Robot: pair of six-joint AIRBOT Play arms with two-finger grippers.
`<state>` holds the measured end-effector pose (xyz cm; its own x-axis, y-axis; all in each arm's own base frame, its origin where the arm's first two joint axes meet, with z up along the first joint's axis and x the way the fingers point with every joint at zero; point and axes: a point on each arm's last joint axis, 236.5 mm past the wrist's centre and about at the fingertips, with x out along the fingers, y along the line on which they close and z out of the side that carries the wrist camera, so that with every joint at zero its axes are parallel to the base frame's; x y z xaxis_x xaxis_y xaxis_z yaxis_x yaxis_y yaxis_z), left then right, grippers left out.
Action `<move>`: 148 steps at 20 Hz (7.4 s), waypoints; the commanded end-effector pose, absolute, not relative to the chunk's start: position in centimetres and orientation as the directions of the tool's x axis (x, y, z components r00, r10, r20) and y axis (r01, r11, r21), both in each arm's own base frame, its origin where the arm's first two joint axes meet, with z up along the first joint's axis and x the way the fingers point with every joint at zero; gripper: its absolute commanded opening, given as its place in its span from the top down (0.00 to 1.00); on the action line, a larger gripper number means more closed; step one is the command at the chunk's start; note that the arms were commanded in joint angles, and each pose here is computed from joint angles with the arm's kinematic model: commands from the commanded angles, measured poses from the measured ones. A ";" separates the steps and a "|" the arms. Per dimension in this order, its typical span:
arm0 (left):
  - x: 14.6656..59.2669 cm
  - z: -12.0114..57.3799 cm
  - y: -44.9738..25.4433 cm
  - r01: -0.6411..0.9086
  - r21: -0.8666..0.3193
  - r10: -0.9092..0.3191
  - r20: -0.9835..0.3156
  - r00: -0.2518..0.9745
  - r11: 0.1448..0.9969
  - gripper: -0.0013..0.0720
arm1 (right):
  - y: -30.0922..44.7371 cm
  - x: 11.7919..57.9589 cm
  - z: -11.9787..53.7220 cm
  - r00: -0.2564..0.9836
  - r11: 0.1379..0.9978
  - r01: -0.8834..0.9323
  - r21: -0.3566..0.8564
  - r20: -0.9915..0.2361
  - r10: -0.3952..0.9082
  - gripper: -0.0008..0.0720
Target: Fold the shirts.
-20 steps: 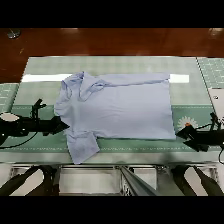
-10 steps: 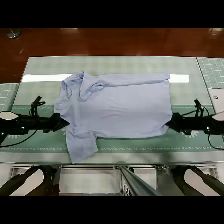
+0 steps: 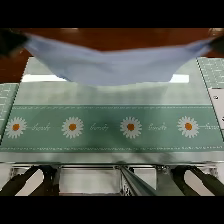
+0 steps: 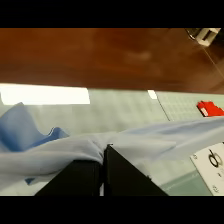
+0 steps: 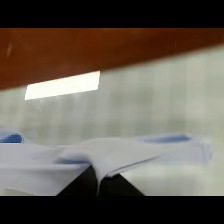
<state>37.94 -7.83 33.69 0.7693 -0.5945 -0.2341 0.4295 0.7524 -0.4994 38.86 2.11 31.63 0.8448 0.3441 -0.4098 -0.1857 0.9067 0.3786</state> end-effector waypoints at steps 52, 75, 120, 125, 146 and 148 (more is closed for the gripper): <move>40.5 -7.3 -7.1 0.061 -0.306 -0.309 -0.950 0.037 0.950 0.94 | -1.9 43.6 -7.5 0.084 0.930 0.153 0.334 -0.942 0.324 0.95; 19.7 -8.9 -7.6 -0.486 -0.586 -0.571 -0.796 0.198 0.648 0.02 | 3.7 27.9 -3.1 0.528 0.648 0.316 0.692 -0.696 0.486 0.14; 49.5 -1.4 -8.9 -0.114 -0.702 -0.645 -0.697 0.312 0.703 0.94 | -2.0 48.0 -3.6 0.467 0.673 0.304 0.674 -0.721 0.511 0.96; 47.7 -2.7 -8.4 -0.115 -0.682 -0.649 -0.726 0.226 0.722 0.02 | -2.4 47.4 -4.1 0.445 0.688 0.280 0.669 -0.726 0.524 0.13; 42.7 -0.3 -7.0 -0.011 -0.632 -0.628 -0.772 0.098 0.775 0.94 | -0.4 39.5 0.9 0.243 0.863 0.151 0.482 -0.864 0.441 0.96; 42.6 2.0 -8.1 0.107 -0.611 -0.620 -0.773 0.133 0.784 0.94 | -0.8 36.6 4.4 0.308 0.905 0.106 0.413 -0.879 0.364 0.96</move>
